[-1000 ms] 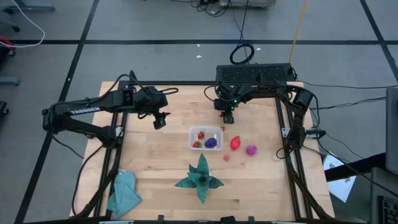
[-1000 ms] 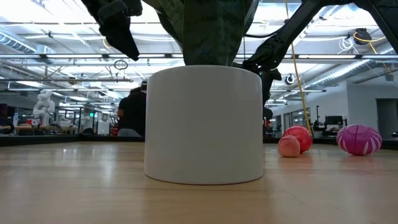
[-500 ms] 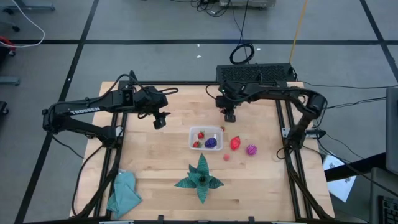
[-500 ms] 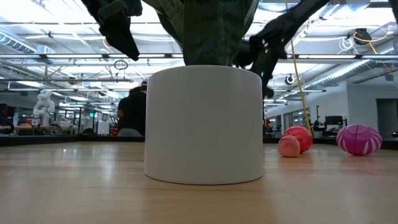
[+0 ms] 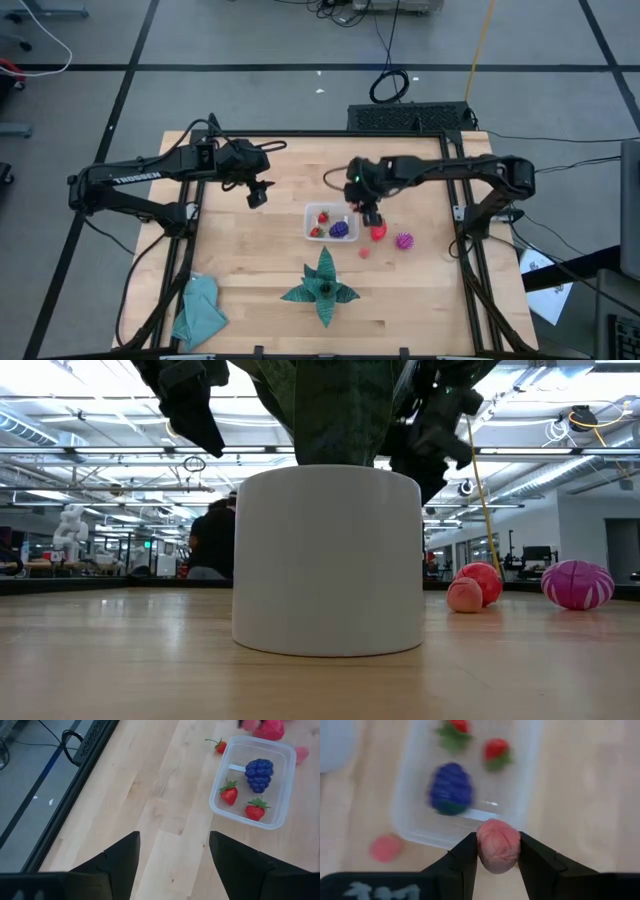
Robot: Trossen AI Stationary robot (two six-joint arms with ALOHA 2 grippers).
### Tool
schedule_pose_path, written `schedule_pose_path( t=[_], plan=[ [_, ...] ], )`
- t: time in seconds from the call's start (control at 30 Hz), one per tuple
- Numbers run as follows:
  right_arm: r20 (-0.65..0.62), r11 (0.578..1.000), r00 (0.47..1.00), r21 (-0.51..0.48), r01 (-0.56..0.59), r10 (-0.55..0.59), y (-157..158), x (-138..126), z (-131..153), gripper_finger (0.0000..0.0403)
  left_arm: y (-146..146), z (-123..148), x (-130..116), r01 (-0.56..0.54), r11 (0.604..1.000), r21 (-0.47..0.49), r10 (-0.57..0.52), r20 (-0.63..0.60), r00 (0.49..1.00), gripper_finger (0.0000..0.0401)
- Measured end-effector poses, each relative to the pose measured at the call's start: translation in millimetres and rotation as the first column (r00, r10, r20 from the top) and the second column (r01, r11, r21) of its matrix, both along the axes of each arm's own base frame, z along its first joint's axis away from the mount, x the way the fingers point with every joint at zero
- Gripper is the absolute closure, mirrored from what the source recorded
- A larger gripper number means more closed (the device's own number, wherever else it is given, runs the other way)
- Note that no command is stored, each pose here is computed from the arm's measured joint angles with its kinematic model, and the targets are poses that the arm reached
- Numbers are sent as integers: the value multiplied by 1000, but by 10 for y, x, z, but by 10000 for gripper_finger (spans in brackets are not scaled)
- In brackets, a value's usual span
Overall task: Pick and placing Produce into tupperware
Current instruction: Put the pink peach into the transparent bin
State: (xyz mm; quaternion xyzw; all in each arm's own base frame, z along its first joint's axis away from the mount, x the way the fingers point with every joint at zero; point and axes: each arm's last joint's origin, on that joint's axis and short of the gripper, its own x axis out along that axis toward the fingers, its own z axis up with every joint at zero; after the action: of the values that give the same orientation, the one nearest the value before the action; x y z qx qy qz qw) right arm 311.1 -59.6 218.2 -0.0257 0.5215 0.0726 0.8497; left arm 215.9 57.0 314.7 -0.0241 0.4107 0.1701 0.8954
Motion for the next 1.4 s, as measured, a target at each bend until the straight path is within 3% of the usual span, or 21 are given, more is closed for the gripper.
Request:
schedule_pose_path(
  t=[0.47,0.77,1.4],
  plan=[
    [70,999,996,25,-48,46,356,128,19,284,-3,0,1,1,1000,-2,-1,0,1000,157],
    [-2,997,998,22,-70,70,350,187,-244,284,-5,-1,0,3,1000,-3,-3,0,1000,157],
    [28,999,999,18,-44,44,265,127,-447,267,-87,12,33,42,999,3,-42,17,999,157]
  ],
)
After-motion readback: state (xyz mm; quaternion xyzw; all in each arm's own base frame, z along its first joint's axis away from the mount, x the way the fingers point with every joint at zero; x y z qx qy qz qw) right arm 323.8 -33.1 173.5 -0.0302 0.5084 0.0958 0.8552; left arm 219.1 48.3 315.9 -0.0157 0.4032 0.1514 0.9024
